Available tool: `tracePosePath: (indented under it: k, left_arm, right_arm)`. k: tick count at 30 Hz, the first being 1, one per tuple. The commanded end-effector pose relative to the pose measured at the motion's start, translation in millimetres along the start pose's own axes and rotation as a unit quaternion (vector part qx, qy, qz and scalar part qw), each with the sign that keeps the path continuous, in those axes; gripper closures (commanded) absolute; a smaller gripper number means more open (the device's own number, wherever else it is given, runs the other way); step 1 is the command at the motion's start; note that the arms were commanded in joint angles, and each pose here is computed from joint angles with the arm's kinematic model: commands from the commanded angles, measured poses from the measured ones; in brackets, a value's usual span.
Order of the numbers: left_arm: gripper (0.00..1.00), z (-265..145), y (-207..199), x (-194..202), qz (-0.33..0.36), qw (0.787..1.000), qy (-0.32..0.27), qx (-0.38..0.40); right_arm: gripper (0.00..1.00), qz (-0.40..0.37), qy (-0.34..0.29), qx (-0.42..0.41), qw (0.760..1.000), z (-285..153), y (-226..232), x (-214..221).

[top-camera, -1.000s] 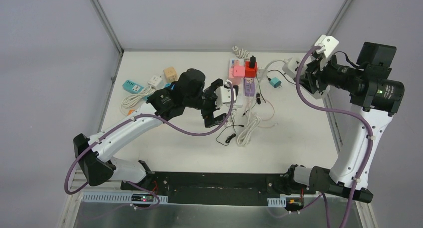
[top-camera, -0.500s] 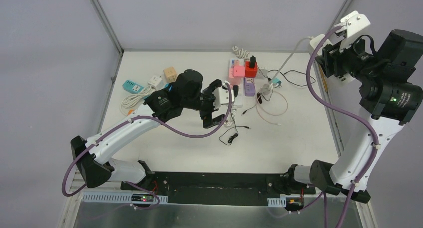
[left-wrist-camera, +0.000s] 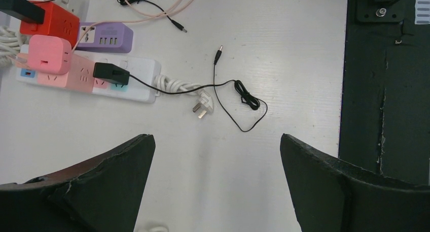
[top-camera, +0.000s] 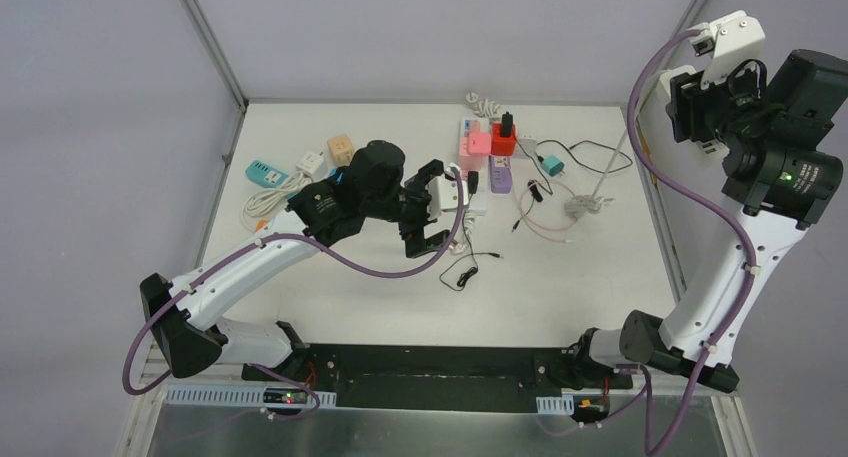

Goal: Pull the plug off the socket
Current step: Pick up the socket from the center of the board, then place the socket at the center of the board.

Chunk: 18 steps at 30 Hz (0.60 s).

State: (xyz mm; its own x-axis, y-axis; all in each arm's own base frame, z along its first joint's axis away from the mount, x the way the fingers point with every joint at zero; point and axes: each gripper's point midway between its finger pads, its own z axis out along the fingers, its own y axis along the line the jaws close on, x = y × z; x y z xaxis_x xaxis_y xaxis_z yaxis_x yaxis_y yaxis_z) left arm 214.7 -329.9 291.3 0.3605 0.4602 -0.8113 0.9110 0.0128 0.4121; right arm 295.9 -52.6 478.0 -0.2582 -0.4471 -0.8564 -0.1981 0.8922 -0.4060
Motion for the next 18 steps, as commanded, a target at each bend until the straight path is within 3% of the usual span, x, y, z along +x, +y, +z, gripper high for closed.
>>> tracePosePath:
  k: [1,11,18]
  left_arm:
    - [0.01,-7,1,-14,0.022,1.000,-0.021,-0.007]
    - [0.01,-8,2,-12,0.024,0.999,-0.016,-0.013]
    - [0.01,-5,3,-11,0.024,1.000,-0.012,-0.013]
  right_arm:
    - [1.00,-0.021,-0.061,0.068,0.996,-13,-30,-34]
    - [1.00,0.021,0.033,0.051,0.998,40,-37,59]
    - [1.00,0.067,0.105,-0.029,0.992,91,-11,131]
